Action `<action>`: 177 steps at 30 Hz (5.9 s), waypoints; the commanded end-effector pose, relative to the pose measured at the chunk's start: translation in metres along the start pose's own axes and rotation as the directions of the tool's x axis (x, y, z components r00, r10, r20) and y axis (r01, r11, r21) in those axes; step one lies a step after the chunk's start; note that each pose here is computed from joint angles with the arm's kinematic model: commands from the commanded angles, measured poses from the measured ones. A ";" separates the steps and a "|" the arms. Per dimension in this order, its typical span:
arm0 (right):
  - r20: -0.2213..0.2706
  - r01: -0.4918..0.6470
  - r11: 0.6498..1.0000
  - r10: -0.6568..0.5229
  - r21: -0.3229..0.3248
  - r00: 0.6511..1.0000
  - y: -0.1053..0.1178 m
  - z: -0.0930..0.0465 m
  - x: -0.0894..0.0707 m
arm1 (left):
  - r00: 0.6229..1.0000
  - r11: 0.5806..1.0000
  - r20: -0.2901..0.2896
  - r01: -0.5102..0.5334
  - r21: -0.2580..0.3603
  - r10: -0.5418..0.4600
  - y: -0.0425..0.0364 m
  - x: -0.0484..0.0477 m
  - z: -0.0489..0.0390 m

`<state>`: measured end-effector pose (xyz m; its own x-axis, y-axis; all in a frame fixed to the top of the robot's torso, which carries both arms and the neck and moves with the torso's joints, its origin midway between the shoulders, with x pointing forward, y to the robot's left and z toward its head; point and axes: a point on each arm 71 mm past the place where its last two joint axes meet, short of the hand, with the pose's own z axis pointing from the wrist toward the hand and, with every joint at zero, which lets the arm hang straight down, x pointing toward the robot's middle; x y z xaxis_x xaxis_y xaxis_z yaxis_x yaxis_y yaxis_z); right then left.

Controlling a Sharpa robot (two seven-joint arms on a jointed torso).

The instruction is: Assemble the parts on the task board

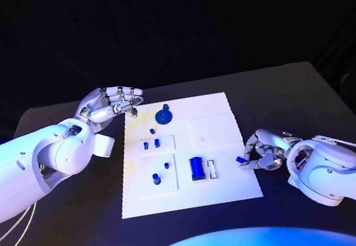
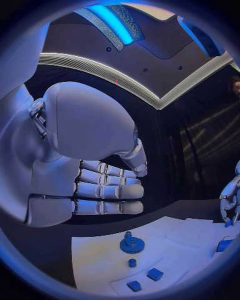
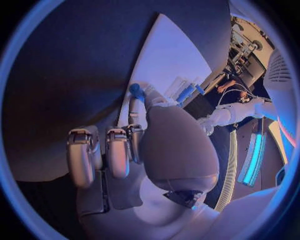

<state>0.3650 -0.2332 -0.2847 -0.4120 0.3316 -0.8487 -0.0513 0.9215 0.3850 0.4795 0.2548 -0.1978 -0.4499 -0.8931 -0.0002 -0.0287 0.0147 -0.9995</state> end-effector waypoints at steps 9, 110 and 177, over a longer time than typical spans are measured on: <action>-0.051 0.169 0.986 -0.168 0.012 0.984 0.002 -0.002 0.013 | 1.000 1.000 -0.010 0.010 0.009 -0.010 -0.0011 0.0011 -0.0004; -0.173 -0.251 0.967 0.253 0.031 0.952 0.069 0.012 0.033 | 1.000 1.000 -0.012 0.026 -0.004 -0.026 -0.0005 -0.0006 -0.0020; -0.214 -0.195 0.981 0.195 0.021 0.957 0.053 0.019 0.033 | 1.000 1.000 -0.006 0.021 -0.010 -0.021 0.0002 -0.0032 -0.0026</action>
<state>0.3662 -0.1676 -0.2956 -0.5891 0.4683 -0.6586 0.0427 0.8319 0.5533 0.4791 0.2607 -0.1988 -0.4436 -0.8961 0.0112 -0.0487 0.0116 -0.9987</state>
